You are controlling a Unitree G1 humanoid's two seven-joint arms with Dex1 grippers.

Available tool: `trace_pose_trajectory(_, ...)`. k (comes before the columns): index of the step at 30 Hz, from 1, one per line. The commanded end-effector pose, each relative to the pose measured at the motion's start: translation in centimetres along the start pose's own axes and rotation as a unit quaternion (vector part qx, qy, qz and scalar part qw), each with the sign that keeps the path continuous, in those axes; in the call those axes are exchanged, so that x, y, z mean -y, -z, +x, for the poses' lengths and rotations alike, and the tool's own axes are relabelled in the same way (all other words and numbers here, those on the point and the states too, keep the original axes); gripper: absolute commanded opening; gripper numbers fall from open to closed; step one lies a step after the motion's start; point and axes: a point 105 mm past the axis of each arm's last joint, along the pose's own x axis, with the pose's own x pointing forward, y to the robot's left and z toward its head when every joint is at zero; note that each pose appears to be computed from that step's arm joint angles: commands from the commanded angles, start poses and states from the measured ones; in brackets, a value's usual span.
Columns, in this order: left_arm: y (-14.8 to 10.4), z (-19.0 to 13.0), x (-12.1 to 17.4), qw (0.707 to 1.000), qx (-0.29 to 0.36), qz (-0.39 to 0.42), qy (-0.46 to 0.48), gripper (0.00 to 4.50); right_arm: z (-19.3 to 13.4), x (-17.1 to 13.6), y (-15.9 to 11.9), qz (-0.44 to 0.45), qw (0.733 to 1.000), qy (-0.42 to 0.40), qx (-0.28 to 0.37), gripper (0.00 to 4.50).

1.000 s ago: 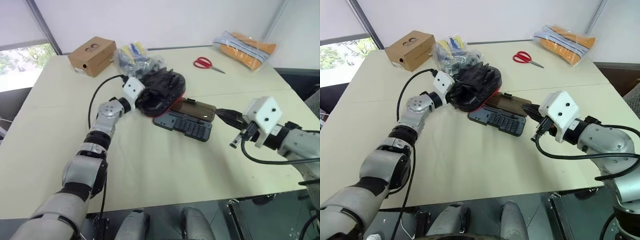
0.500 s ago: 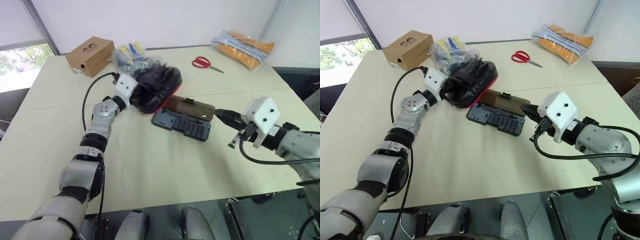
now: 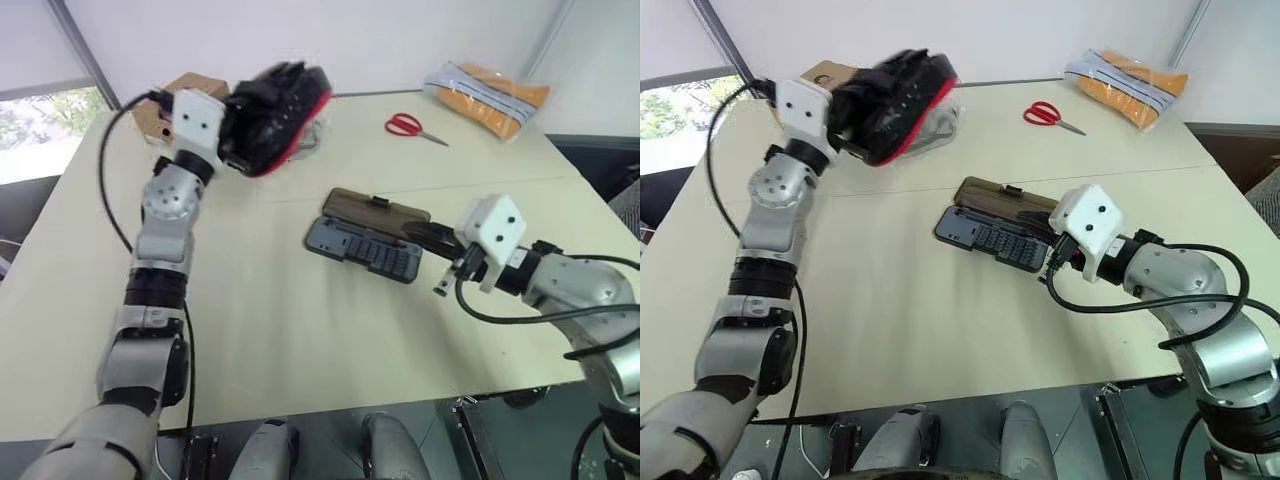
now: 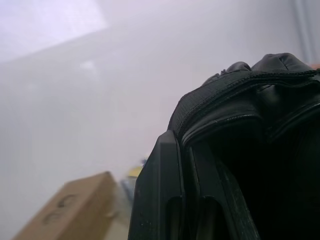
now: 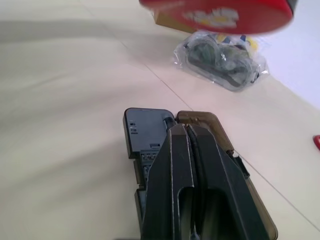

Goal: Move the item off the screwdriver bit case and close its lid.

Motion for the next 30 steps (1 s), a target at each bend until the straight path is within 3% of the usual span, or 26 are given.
trace_pose_trajectory(1, -1.3, -1.3, -3.7, 0.997, 0.004, 0.037, -0.063, 0.05, 0.4, 0.1, -1.0, -0.014, 1.000, -0.005, 0.025, 0.00)
trace_pose_trajectory(6, 0.5, -5.8, -8.7, 0.983, -0.059, 0.090, -0.151, 0.05, 1.5, -0.4, -0.9, -0.008, 0.999, -0.029, 0.040, 0.00)
trace_pose_trajectory(14, 3.4, -11.9, -14.1, 0.952, -0.139, 0.103, -0.251, 0.05, 2.9, -1.0, -1.0, -0.006, 0.996, -0.063, 0.057, 0.00)
trace_pose_trajectory(18, 6.5, -16.1, -16.6, 0.924, -0.205, 0.096, -0.307, 0.05, 3.4, -1.3, -1.1, -0.006, 0.995, -0.074, 0.063, 0.00)
trace_pose_trajectory(23, 9.1, -19.0, -17.8, 0.905, -0.254, 0.091, -0.329, 0.05, 3.3, -1.4, -1.0, -0.004, 0.995, -0.075, 0.062, 0.00)
trace_pose_trajectory(30, 12.2, -19.7, -15.8, 0.909, -0.293, 0.068, -0.287, 0.05, 3.0, -1.4, -0.9, -0.005, 0.996, -0.071, 0.059, 0.00)
